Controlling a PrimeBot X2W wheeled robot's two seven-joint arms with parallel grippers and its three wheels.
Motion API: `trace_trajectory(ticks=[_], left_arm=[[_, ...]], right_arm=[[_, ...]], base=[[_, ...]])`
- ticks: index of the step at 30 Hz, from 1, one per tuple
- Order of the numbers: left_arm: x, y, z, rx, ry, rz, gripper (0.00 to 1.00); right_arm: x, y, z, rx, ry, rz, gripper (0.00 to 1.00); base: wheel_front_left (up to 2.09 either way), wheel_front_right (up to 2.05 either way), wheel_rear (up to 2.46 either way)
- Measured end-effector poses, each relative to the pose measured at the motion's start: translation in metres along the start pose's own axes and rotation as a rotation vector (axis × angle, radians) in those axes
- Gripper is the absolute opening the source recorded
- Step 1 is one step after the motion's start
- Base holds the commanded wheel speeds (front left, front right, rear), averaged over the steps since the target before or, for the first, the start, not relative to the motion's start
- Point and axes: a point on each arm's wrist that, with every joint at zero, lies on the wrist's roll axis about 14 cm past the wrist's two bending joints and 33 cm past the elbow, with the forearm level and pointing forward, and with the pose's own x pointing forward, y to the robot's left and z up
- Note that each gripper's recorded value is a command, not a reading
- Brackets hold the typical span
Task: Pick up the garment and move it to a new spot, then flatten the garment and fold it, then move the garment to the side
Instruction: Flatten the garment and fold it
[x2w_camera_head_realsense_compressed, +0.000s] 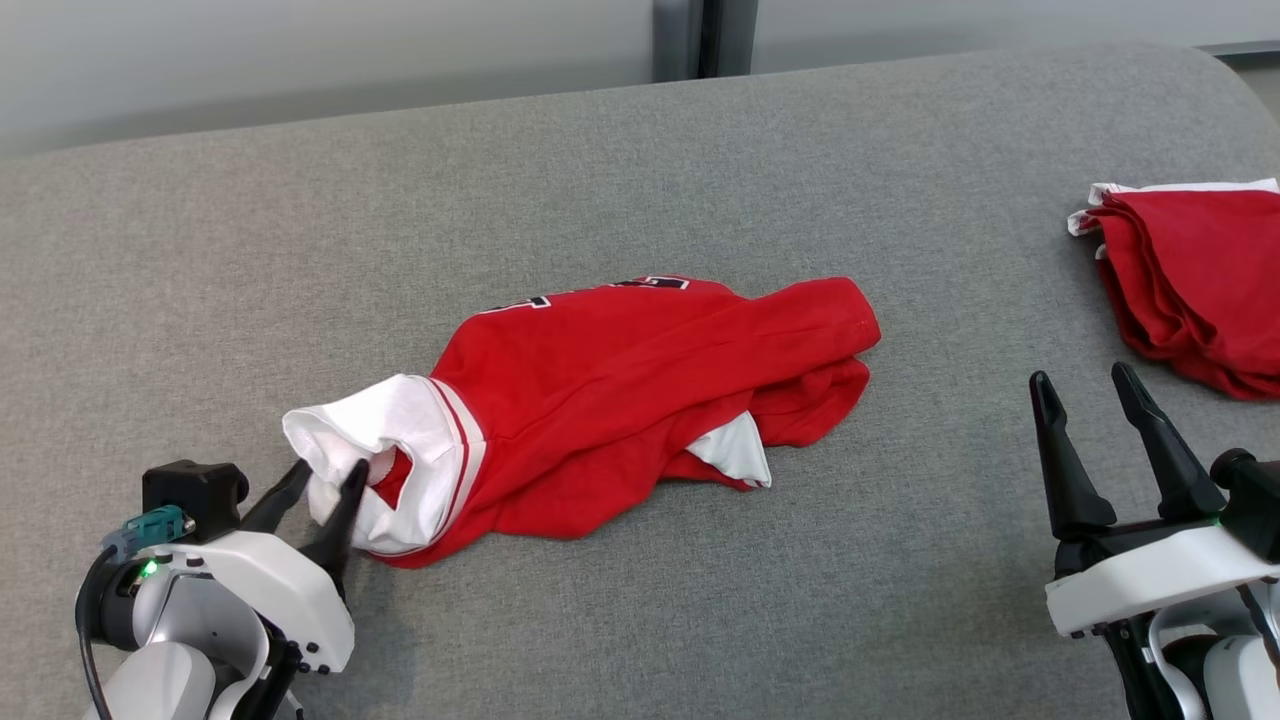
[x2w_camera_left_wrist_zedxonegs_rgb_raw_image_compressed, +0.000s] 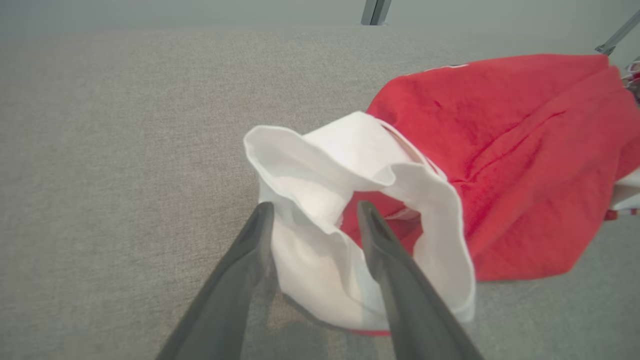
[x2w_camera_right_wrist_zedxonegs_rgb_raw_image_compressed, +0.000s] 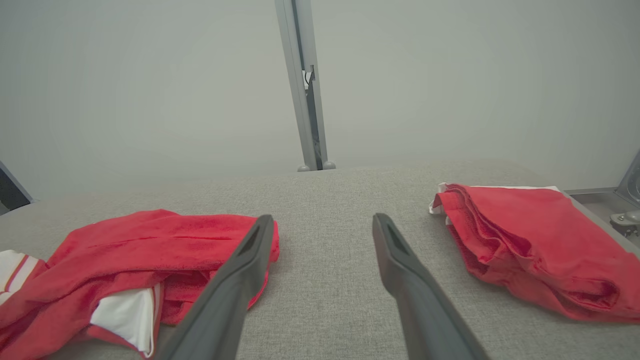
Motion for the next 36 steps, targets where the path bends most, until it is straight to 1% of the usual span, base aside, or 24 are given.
trace_trajectory(ticks=[5, 10, 16, 20, 23, 29, 30, 31, 32, 36], left_arm=[[0.003, 0.004, -0.001, 0.004, 0.005, 0.016, 0.0], [0.002, 0.008, 0.004, 0.018, -0.007, 0.026, 0.0], [0.004, 0.012, 0.012, 0.028, -0.03, 0.034, 0.0], [0.009, 0.017, 0.015, 0.031, -0.039, 0.04, 0.0], [0.013, 0.022, 0.013, 0.026, -0.04, 0.051, 0.0], [0.015, 0.029, 0.003, 0.011, -0.026, 0.068, 0.0], [0.015, 0.03, 0.003, 0.011, -0.028, 0.071, 0.0], [0.016, 0.031, 0.004, 0.011, -0.03, 0.072, 0.0], [0.016, 0.031, 0.005, 0.011, -0.037, 0.073, 0.0], [0.015, 0.033, 0.01, 0.012, -0.064, 0.078, 0.0]], right_arm=[[0.002, -0.006, -0.005, -0.001, 0.017, -0.014, 1.0], [0.011, -0.005, -0.012, -0.012, 0.067, 0.006, 1.0], [0.04, 0.006, -0.033, -0.02, 0.176, 0.089, 1.0], [0.061, 0.022, -0.052, -0.026, 0.245, 0.163, 1.0], [0.075, 0.033, -0.065, -0.008, 0.282, 0.204, 1.0], [0.088, 0.049, -0.091, 0.004, 0.371, 0.268, 1.0], [0.088, 0.05, -0.093, 0.001, 0.381, 0.277, 0.49], [0.088, 0.051, -0.095, 0.009, 0.388, 0.282, 0.31], [0.088, 0.052, -0.096, 0.013, 0.394, 0.287, 0.0], [0.09, 0.051, -0.089, 0.02, 0.374, 0.298, 0.0]], base=[[0.0, 0.0, 0.0], [0.0, 0.0, 0.0], [0.0, 0.0, 0.0], [0.0, 0.0, 0.0], [0.0, 0.0, 0.0], [0.0, 0.0, 0.0], [0.0, 0.0, 0.0], [0.0, 0.0, 0.0], [0.0, 0.0, 0.0], [0.0, 0.0, 0.0]])
